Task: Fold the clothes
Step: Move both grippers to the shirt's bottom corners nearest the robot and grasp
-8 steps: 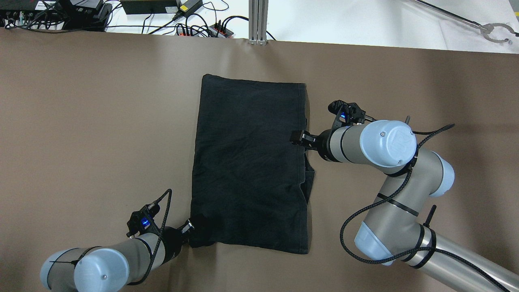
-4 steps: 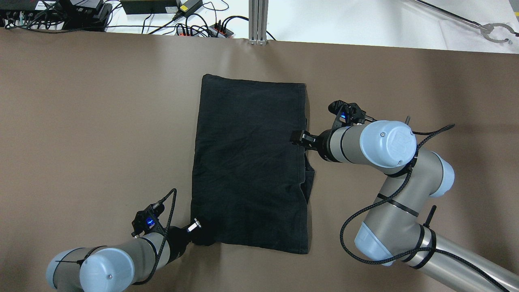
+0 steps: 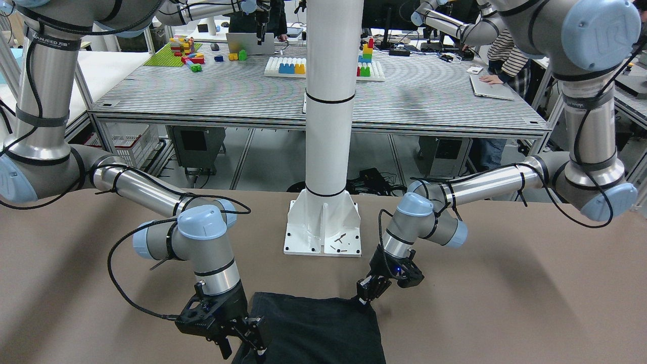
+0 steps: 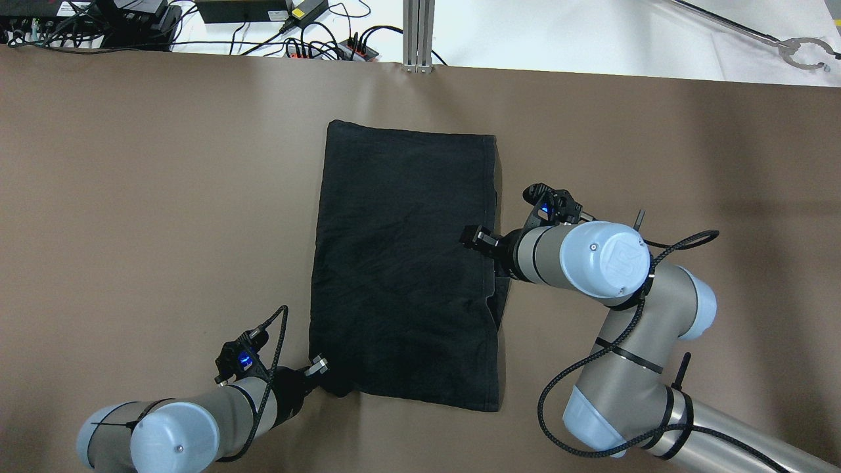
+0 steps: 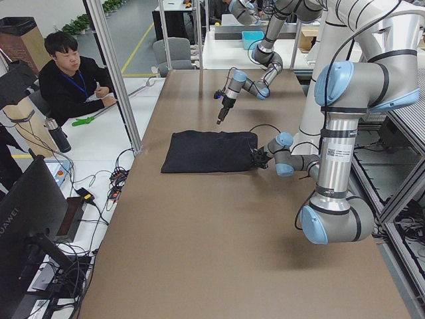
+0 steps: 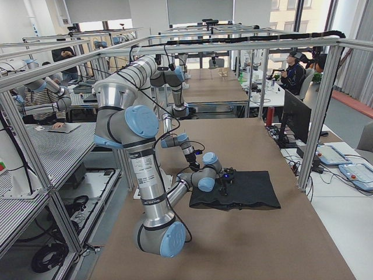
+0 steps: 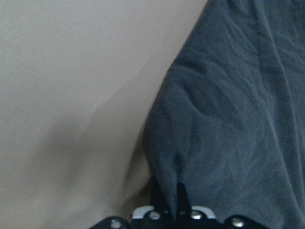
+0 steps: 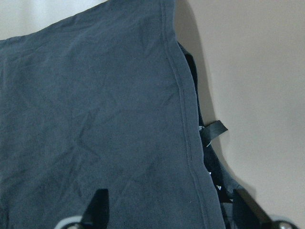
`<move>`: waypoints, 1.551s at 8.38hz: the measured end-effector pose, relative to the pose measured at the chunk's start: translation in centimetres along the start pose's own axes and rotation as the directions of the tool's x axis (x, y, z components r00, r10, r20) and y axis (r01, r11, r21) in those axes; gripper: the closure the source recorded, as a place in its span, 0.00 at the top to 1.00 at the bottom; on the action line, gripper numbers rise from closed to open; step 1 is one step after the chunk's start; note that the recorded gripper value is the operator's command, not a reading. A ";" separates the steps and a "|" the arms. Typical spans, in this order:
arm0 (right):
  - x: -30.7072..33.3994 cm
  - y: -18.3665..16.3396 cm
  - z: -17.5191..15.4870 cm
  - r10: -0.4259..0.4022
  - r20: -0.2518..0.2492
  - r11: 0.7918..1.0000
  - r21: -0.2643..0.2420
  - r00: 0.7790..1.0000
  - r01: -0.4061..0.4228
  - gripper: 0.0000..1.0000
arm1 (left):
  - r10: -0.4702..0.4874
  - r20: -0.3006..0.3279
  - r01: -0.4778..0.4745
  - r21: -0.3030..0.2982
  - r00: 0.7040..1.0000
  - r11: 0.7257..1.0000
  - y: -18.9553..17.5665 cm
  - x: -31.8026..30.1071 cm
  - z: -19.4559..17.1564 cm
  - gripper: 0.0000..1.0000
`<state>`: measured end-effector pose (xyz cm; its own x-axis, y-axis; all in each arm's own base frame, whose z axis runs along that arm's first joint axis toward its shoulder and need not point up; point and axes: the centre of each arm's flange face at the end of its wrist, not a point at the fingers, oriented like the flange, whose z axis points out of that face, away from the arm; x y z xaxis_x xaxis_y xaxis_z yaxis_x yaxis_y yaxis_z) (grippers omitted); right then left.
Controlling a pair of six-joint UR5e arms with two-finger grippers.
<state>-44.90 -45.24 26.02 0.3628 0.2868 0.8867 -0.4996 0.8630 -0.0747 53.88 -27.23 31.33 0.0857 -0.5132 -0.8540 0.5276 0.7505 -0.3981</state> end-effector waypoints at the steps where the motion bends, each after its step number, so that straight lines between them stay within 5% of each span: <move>1: 0.3 1.7 0.8 0.056 -0.023 0.998 -0.011 0.998 -0.056 0.93 | 0.001 0.001 -0.001 0.000 1.000 1.000 0.1 0.0 0.0 0.00; 3: 1.4 5.3 2.3 0.122 -0.057 0.992 -0.001 0.991 -0.123 0.93 | 0.005 0.002 -0.005 -0.001 1.000 1.000 0.1 0.0 0.0 0.00; 8: 5.0 10.5 5.0 0.103 -0.123 0.995 0.018 0.987 -0.102 0.89 | 0.013 0.005 -0.013 0.002 1.000 1.000 0.0 -0.2 0.1 0.00; 11: 4.9 11.6 5.6 0.097 -0.122 0.995 0.037 0.988 -0.093 0.54 | 0.015 0.006 -0.015 0.003 1.000 1.000 -0.1 -0.2 0.1 0.00; 13: 4.6 12.0 5.6 0.118 -0.105 0.992 0.056 0.987 -0.113 0.46 | 0.019 0.006 -0.019 0.003 1.000 1.000 -0.1 -0.2 0.1 0.00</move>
<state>-53.62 -35.84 31.74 0.3816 0.4286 0.8190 -0.5808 0.8005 -0.1483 53.89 -27.21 31.58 0.1010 -0.5012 -0.8594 0.5285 0.7589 -0.3805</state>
